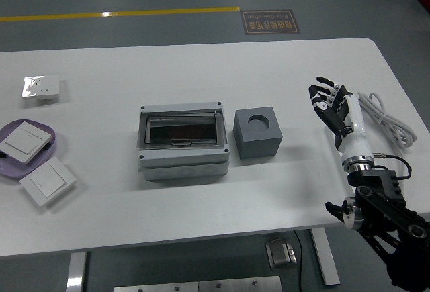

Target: Pick up the cylinder from the cube,place it in the box,flap close box

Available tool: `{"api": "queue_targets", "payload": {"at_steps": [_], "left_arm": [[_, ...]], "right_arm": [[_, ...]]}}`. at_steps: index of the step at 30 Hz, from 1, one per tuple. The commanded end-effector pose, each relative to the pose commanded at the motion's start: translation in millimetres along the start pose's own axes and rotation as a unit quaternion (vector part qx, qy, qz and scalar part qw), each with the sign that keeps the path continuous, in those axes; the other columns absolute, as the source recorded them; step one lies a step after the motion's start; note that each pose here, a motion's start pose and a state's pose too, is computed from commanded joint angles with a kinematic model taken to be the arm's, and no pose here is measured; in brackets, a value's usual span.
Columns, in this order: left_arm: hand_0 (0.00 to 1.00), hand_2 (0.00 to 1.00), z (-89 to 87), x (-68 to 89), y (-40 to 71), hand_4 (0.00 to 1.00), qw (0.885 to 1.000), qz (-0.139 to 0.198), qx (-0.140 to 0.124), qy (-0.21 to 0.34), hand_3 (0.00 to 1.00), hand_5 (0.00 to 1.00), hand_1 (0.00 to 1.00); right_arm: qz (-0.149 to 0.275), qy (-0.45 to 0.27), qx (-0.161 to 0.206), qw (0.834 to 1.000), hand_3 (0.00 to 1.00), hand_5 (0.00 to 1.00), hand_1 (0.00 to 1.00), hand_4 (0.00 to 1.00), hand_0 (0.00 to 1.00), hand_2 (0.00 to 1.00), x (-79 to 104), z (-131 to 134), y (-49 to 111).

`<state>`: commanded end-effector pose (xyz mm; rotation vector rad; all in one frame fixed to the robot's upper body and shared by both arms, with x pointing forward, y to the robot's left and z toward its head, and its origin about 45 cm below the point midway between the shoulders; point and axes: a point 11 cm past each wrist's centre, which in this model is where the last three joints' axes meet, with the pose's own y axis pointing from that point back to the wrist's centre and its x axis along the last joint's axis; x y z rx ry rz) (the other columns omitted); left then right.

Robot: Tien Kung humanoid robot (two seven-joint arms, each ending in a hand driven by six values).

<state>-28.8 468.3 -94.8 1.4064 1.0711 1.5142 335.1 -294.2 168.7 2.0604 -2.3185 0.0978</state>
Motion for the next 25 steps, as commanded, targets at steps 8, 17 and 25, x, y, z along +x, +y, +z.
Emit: {"api": "queue_targets", "payload": {"at_steps": [8,17,25], "left_arm": [[0.614,0.554,7.9,0.8,0.1,0.683,1.000,0.001,-0.010,-0.002,0.613,0.225,0.575],[0.614,0.542,5.3,-6.6,-0.4,0.683,1.000,-0.006,-0.004,-0.004,0.613,0.224,0.565],[0.614,0.526,2.6,-11.7,-0.6,0.684,1.000,-0.011,0.000,-0.008,0.614,0.224,0.560]], "right_arm": [[-0.004,-0.007,0.005,1.000,0.707,0.380,0.667,0.742,0.710,0.662,-0.6,-2.4,-2.3],[-0.007,-0.062,0.007,0.998,0.704,0.389,0.666,0.745,0.709,0.662,6.2,-2.5,-2.0],[-0.003,-0.090,0.020,0.996,0.695,0.391,0.664,0.746,0.706,0.661,12.3,-10.3,-6.5]]}}
